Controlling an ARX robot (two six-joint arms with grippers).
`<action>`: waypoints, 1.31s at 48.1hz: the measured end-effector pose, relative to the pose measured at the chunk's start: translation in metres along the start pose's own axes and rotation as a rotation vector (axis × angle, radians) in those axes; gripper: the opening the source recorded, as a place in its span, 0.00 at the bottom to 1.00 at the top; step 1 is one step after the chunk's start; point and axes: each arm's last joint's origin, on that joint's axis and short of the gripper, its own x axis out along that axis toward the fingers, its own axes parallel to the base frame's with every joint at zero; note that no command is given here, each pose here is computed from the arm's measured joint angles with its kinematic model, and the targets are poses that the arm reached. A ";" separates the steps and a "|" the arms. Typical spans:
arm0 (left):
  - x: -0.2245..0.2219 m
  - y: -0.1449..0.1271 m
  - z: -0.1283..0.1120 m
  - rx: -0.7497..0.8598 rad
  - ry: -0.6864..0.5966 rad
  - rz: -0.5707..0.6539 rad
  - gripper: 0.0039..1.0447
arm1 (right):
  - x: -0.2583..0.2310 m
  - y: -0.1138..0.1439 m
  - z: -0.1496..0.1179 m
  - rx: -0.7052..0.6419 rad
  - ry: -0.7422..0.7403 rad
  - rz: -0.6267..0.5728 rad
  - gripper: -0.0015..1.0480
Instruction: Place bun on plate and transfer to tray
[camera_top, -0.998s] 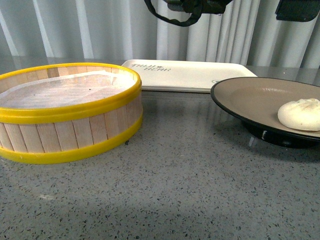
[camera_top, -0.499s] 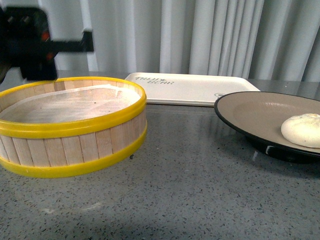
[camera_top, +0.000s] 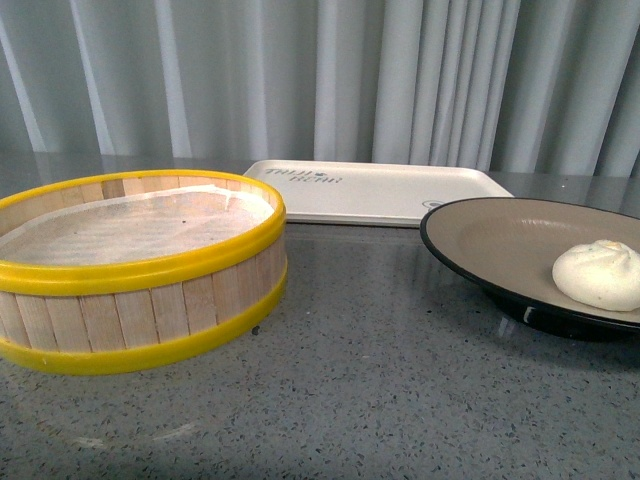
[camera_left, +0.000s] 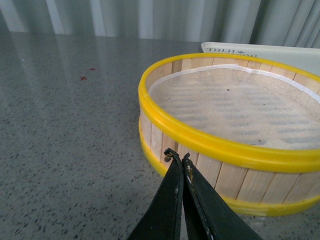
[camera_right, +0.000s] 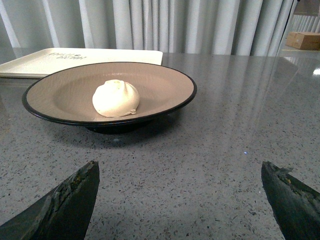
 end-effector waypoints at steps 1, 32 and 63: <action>-0.003 0.002 -0.002 0.000 0.002 -0.002 0.04 | 0.000 0.000 0.000 0.000 0.000 0.000 0.92; -0.039 0.024 -0.019 -0.001 -0.024 -0.003 0.04 | 0.000 0.000 0.000 0.000 0.000 0.000 0.92; -0.061 0.025 -0.016 -0.001 -0.036 -0.002 0.04 | 0.000 0.000 0.000 0.000 0.000 0.000 0.92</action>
